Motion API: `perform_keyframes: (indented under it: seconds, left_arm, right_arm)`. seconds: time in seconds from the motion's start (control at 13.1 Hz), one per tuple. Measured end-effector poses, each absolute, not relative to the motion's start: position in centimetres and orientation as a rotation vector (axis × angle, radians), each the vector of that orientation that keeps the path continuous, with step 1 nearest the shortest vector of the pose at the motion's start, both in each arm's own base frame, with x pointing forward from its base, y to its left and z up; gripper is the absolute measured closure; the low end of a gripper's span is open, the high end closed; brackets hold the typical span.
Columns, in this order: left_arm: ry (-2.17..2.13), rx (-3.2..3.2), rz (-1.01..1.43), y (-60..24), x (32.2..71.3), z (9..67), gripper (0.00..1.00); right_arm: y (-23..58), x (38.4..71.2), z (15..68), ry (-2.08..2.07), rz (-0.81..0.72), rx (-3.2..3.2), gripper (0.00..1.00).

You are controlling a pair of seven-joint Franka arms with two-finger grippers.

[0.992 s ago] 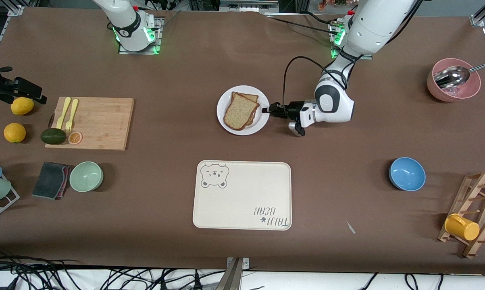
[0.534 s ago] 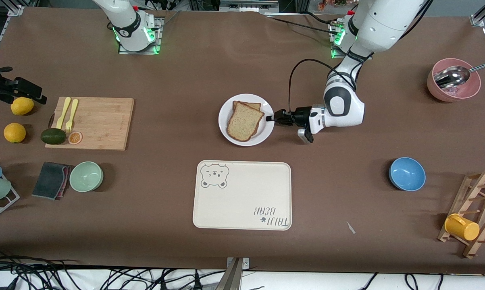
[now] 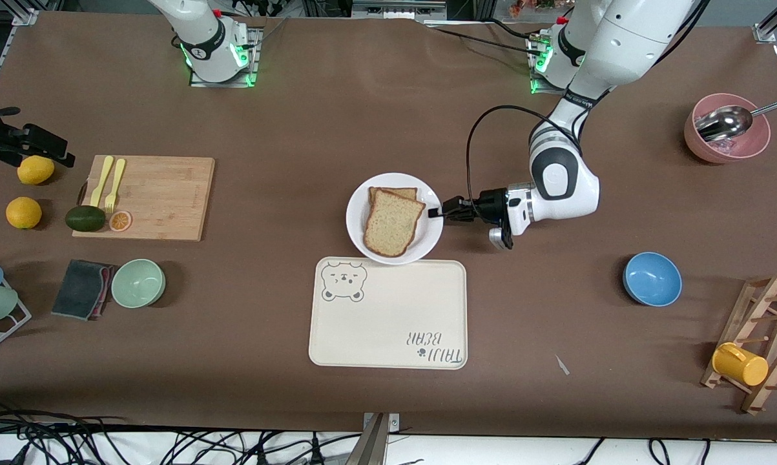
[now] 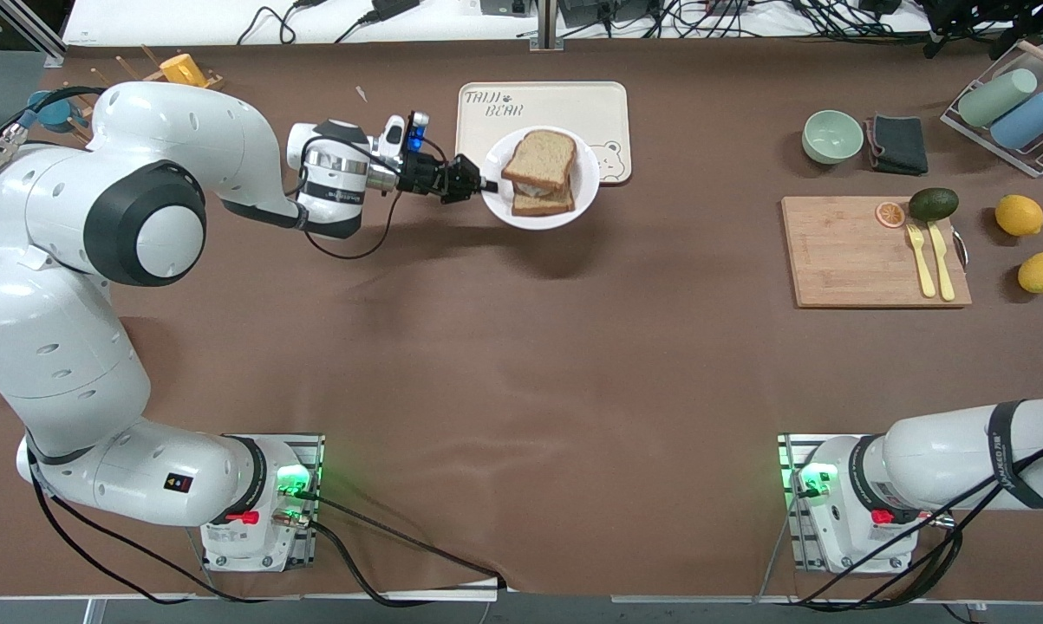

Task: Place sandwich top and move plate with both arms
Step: 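Slide the white plate with the left gripper onto the bear tray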

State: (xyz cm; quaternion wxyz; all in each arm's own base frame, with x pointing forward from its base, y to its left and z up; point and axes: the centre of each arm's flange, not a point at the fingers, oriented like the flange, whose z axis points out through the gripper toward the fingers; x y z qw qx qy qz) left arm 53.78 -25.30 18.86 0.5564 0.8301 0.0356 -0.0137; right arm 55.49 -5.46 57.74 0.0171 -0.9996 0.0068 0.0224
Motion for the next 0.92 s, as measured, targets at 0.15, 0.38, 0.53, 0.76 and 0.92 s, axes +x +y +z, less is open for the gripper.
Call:
perform_keyframes:
  seconds: [0.15, 0.38, 0.53, 0.76, 0.92]
  left_arm:
    - [0.118, 1.954, -0.011, -24.5, 55.7, 19.4, 0.96]
    - [0.106, 1.971, 0.009, -23.9, 58.8, 20.2, 0.96]
    - [0.095, 1.985, 0.012, -24.0, 61.0, 19.9, 0.96]
    - [0.138, 1.977, -0.012, -24.8, 63.6, 18.2, 0.96]
    - [0.152, 1.995, -0.034, -25.0, 65.4, 17.7, 0.96]
  right_arm:
    - [-5.5, 55.5, 57.7, 0.021, 0.069, -3.107, 0.00]
    - [-5.5, 55.5, 57.7, 0.021, 0.070, -3.107, 0.00]
    - [-5.5, 55.5, 57.8, 0.021, 0.069, -3.107, 0.00]
    - [-5.5, 55.5, 57.8, 0.021, 0.069, -3.107, 0.00]
    - [-5.5, 55.5, 57.8, 0.021, 0.069, -3.107, 0.00]
